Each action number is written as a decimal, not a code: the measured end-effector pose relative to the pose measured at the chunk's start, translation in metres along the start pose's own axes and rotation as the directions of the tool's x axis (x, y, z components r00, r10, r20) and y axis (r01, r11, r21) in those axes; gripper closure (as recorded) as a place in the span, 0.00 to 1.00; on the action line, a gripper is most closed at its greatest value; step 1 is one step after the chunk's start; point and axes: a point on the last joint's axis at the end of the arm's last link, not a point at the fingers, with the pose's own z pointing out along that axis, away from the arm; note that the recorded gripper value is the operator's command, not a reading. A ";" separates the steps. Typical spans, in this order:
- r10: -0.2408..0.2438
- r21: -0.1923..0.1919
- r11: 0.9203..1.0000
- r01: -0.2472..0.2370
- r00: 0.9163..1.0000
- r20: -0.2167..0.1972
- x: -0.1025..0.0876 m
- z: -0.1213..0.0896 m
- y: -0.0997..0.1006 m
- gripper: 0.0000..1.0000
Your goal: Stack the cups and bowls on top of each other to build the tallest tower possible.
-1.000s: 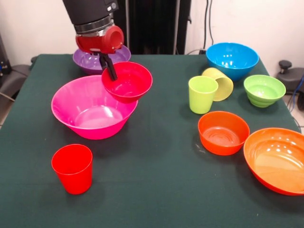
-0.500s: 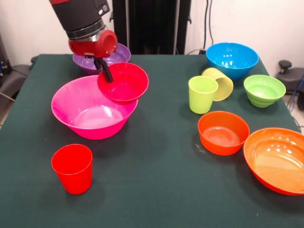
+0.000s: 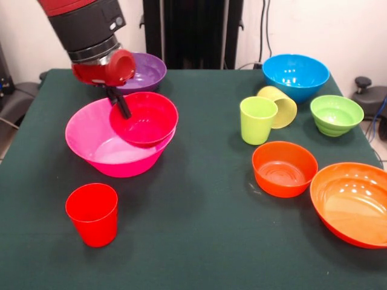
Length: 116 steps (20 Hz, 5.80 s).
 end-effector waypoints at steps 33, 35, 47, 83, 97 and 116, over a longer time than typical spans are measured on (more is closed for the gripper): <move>-0.008 -0.011 1.000 0.009 0.995 0.103 -0.065 0.019 -0.031 1.00; -0.001 -0.015 1.000 0.003 0.994 0.114 -0.071 0.019 -0.034 1.00; 0.017 -0.019 1.000 -0.014 0.990 0.137 -0.087 0.025 -0.046 1.00; -0.022 0.033 0.999 0.015 0.977 0.212 -0.097 -0.034 -0.052 1.00; -0.024 0.023 1.000 0.020 0.980 0.199 -0.095 -0.025 -0.042 1.00; -0.044 -0.006 0.999 0.045 0.984 0.175 -0.095 0.011 -0.004 1.00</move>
